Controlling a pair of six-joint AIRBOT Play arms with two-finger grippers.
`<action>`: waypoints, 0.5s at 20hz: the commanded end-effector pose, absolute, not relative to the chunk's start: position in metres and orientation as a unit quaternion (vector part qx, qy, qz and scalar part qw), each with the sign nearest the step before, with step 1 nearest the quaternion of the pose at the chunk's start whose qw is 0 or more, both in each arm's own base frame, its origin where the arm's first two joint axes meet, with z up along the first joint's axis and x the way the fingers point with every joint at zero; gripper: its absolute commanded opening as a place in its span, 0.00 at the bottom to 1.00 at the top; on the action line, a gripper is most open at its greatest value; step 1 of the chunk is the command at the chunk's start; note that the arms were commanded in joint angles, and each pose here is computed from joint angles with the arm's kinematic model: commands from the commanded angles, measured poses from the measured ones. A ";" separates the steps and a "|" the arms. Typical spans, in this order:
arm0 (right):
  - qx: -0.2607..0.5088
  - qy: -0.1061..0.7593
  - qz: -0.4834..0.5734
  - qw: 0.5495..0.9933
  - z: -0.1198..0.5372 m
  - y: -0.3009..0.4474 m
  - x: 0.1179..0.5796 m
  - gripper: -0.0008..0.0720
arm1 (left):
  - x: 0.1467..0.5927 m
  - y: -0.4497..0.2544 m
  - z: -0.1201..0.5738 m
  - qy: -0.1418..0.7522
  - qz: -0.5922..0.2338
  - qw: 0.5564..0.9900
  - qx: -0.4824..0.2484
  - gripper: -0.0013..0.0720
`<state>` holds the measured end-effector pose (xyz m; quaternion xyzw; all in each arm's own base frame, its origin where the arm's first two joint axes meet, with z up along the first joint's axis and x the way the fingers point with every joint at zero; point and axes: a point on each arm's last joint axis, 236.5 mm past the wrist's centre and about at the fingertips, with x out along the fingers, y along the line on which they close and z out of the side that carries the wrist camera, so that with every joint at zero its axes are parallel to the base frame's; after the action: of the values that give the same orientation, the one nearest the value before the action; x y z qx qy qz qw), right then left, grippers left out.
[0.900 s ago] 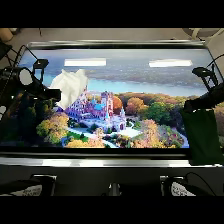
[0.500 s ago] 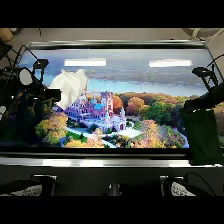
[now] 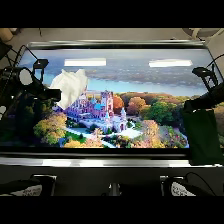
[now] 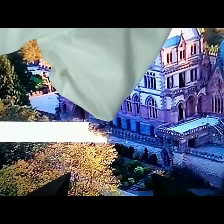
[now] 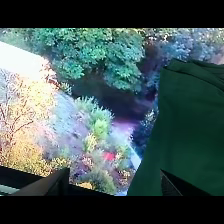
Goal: Fold the shirts.
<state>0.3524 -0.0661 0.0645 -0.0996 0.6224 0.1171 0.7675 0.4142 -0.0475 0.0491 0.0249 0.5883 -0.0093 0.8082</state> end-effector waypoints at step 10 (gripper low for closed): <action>-0.097 0.540 0.105 0.829 0.079 -0.062 0.399 0.83 | 0.488 -0.023 0.011 0.558 0.072 0.818 -0.116 0.95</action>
<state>0.3835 -0.0679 0.0728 -0.1047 0.5698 0.1036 0.8085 0.4704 -0.0440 0.0415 -0.0430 0.5379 0.0156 0.8418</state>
